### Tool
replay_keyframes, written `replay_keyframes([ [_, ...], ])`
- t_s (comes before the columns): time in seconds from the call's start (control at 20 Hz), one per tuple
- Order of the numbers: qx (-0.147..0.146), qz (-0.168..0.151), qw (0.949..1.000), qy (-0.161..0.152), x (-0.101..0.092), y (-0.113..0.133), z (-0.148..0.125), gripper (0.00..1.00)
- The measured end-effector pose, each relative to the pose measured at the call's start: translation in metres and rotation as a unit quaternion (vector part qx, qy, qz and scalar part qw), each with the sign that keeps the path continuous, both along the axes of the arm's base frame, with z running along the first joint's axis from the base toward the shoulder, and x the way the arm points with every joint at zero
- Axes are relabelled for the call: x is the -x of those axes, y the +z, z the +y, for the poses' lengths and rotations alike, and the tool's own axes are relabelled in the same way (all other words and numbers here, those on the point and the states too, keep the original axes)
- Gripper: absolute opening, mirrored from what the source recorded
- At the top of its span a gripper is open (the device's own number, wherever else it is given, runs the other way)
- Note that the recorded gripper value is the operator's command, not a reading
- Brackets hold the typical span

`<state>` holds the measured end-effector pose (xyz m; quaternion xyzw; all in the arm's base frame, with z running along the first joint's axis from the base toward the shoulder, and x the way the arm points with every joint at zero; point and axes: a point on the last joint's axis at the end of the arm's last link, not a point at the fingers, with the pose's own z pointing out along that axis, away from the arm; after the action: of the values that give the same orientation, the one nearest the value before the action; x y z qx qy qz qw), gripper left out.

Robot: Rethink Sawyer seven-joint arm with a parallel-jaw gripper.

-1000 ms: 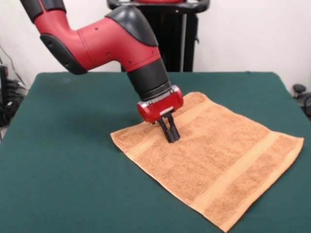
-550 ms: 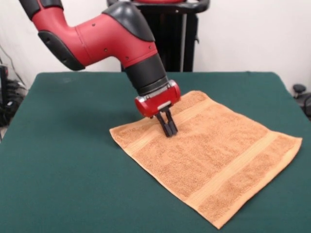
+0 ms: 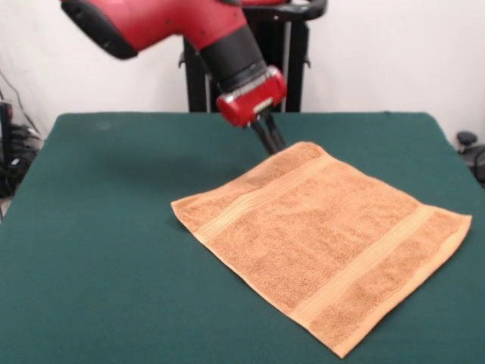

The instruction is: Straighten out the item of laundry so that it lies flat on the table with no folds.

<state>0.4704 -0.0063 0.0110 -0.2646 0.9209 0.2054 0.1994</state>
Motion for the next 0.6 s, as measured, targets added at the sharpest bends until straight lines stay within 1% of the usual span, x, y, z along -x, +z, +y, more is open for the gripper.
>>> replay_keyframes([
  [0.15,-0.005,-0.002,0.9999,0.009,0.008,0.015,0.004,0.0],
  [0.2,-0.009,-0.003,0.9999,0.014,0.012,0.029,0.009,0.0],
  [0.25,-0.011,-0.003,0.9998,0.017,0.014,0.036,0.011,0.0],
  [0.45,-0.012,-0.006,0.9996,0.024,0.017,0.054,0.016,0.0],
  [0.6,-0.005,-0.012,0.9994,0.033,0.019,0.064,0.018,0.0],
])
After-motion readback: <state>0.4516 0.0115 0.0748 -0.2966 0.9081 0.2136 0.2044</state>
